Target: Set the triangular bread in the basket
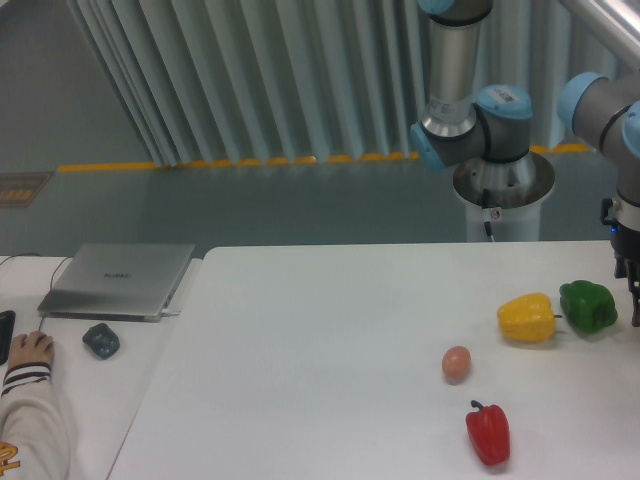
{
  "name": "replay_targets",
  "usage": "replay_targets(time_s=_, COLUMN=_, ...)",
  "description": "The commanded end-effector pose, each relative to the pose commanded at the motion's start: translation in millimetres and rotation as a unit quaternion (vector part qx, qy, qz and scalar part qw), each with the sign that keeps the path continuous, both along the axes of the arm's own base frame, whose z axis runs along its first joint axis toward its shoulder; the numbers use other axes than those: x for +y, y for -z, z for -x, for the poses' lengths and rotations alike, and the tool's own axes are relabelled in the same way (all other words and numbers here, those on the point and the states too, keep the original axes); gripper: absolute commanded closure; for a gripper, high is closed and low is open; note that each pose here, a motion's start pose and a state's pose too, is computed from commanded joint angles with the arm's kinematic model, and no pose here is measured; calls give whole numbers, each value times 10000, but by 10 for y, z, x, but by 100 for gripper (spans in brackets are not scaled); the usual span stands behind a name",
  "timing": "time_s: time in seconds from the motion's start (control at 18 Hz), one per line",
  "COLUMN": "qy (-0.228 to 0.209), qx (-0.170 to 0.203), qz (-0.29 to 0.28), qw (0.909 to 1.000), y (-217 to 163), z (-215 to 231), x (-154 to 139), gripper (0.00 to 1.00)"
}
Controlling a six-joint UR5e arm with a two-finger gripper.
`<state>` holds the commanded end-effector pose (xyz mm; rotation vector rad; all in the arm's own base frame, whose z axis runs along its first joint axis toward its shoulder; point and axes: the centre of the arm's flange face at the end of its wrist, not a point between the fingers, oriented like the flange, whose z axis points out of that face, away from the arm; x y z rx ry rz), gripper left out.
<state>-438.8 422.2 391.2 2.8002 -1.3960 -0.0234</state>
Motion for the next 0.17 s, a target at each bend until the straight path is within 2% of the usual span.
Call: replay_targets(time_s=0.17, qy=0, qx=0, qz=0, qw=10000, y=0, z=0, x=0, gripper=0)
